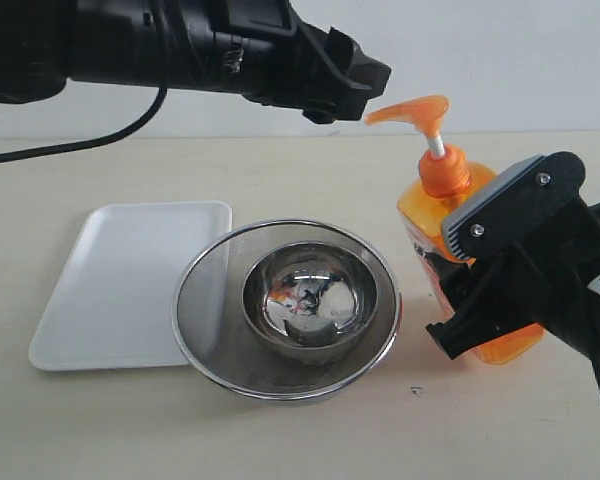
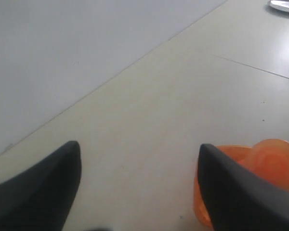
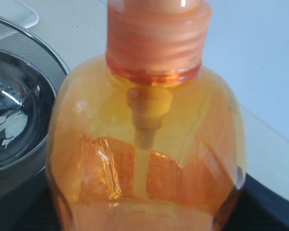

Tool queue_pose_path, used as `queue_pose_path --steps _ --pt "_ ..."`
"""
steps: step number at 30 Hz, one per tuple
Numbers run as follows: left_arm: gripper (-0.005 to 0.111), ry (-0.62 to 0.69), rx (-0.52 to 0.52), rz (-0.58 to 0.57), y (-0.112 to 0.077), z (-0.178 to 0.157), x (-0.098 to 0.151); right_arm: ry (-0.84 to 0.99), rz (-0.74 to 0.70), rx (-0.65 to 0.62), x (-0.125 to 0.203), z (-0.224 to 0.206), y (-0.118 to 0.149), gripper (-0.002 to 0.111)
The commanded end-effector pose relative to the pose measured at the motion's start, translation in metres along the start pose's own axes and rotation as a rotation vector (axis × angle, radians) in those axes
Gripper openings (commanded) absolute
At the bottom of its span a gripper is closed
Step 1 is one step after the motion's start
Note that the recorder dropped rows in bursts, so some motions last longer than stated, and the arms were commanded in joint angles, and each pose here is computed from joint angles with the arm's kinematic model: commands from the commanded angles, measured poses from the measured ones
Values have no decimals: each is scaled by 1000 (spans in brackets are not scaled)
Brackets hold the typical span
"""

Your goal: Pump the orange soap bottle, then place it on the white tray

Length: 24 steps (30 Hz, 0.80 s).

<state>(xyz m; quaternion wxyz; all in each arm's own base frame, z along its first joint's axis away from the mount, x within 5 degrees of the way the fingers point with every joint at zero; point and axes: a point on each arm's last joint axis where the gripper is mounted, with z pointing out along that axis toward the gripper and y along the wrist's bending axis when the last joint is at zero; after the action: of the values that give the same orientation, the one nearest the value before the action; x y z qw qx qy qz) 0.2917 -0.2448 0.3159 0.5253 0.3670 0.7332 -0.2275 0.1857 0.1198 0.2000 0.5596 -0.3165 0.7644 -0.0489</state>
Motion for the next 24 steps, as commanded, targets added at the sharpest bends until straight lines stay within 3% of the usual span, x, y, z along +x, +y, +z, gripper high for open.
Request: queue_pose_path --steps 1,24 --pt "65 -3 -4 8 2 9 -2 -51 -25 25 -9 -1 -4 1" --pt "65 60 105 -25 -8 9 5 -68 -27 51 -10 -1 -6 1"
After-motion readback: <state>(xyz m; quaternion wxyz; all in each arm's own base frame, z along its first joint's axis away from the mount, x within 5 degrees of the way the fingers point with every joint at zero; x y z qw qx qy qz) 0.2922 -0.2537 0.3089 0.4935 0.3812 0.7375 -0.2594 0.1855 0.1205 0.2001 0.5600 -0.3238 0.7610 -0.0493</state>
